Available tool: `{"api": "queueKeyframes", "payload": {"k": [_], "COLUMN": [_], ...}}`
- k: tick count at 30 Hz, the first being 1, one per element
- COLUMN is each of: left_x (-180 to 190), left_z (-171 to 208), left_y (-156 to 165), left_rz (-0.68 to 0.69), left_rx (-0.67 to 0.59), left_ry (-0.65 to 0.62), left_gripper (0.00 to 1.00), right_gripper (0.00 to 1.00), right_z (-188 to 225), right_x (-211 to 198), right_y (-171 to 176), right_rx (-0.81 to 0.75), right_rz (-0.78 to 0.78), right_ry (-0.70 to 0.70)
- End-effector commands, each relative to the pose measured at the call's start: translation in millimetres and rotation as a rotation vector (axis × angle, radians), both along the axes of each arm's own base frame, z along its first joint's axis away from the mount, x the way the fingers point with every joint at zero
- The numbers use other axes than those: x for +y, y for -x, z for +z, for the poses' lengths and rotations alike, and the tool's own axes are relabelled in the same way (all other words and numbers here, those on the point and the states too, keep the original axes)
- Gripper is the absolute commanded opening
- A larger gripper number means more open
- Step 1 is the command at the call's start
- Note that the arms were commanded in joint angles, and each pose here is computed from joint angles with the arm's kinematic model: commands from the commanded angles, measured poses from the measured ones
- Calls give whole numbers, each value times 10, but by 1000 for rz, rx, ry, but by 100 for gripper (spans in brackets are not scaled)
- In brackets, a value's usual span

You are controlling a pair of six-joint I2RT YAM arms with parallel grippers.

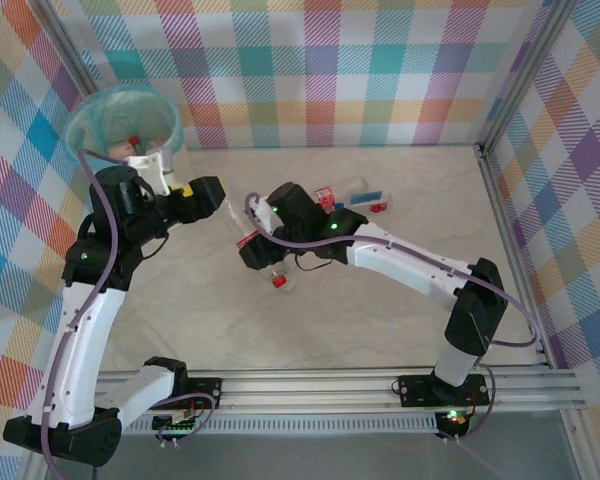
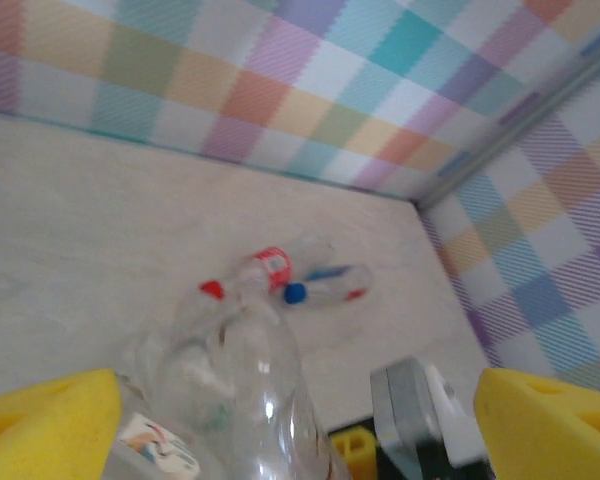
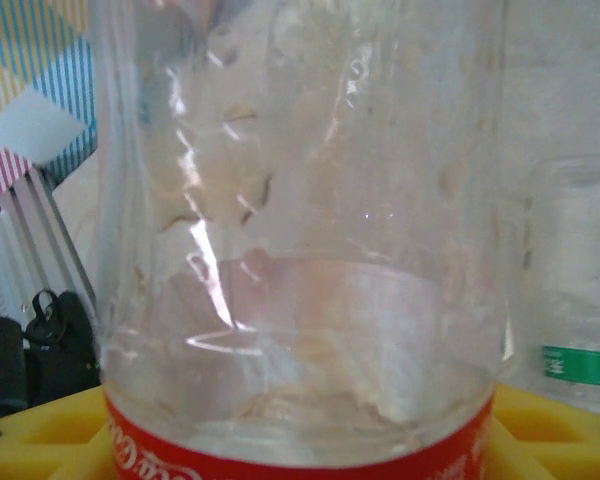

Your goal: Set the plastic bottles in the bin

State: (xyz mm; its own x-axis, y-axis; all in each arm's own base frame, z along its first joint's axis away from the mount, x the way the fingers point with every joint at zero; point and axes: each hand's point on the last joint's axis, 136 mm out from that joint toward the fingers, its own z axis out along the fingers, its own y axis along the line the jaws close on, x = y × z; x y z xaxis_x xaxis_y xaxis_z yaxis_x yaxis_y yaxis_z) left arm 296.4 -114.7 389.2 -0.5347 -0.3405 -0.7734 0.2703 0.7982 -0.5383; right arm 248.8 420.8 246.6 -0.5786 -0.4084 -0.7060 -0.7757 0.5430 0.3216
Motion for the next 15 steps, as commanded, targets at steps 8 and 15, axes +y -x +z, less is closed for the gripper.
{"api": "queueKeyframes", "payload": {"k": [8,15], "left_x": [-504,-470], "left_z": [-125,-133], "left_y": [75,-4], "left_rz": [-240,-199], "left_rx": [129,111], "left_ry": [154,136], "left_gripper": [92,89], "right_gripper": [62,62], "right_z": [599,734], "right_x": [-20,31], "right_y": [76,249], "right_rx": [-115,-130], "right_rz": [35,139], "right_ry": [-227,-305]}}
